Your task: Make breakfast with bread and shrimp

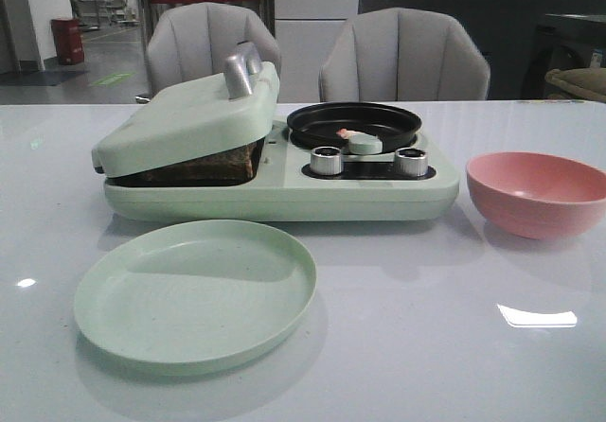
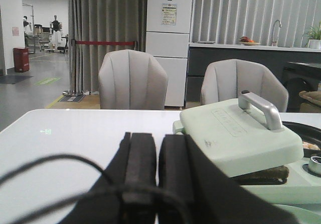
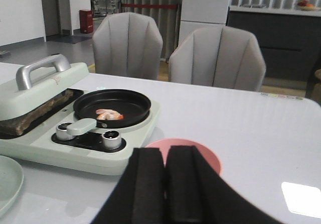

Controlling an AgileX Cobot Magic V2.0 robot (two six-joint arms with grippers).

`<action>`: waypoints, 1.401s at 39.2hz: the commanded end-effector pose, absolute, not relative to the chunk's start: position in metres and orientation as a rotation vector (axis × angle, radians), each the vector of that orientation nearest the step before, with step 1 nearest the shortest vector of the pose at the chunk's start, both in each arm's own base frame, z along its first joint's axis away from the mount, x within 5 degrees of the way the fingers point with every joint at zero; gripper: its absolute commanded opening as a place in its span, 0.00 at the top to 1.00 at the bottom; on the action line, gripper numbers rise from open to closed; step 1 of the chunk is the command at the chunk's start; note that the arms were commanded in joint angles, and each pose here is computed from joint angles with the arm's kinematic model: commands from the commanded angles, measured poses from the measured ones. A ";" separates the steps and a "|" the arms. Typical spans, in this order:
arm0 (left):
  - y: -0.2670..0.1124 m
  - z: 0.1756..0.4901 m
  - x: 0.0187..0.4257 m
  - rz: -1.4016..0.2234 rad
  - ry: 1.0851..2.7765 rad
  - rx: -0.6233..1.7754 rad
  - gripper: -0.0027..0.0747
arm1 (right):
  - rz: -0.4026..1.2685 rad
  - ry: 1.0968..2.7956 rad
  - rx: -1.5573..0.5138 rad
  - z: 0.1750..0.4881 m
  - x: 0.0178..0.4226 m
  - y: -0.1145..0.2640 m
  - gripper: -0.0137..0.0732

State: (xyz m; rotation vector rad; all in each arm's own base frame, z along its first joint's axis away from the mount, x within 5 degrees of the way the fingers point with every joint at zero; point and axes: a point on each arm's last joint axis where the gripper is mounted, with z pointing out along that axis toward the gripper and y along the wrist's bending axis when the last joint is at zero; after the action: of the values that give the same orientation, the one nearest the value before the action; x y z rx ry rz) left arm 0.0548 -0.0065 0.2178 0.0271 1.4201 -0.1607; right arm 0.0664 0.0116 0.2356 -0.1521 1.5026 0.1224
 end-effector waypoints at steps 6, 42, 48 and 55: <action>-0.006 0.218 0.053 -0.170 1.356 0.018 0.82 | 0.138 1.346 -0.125 0.226 0.059 0.010 0.67; -0.006 0.218 0.054 -0.170 1.358 0.018 0.82 | 0.120 1.411 -0.043 0.216 0.053 0.006 0.67; -0.006 0.218 0.054 -0.170 1.358 0.018 0.82 | 0.120 1.411 -0.043 0.216 0.053 0.006 0.67; -0.006 0.218 0.054 -0.170 1.358 0.018 0.82 | 0.120 1.411 -0.043 0.216 0.053 0.006 0.67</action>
State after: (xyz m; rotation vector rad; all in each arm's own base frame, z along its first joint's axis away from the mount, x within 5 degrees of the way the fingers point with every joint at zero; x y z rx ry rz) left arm 0.0548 -0.0065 0.2178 0.0271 1.4201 -0.1607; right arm 0.0563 0.0057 0.2026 -0.0484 1.5255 0.1130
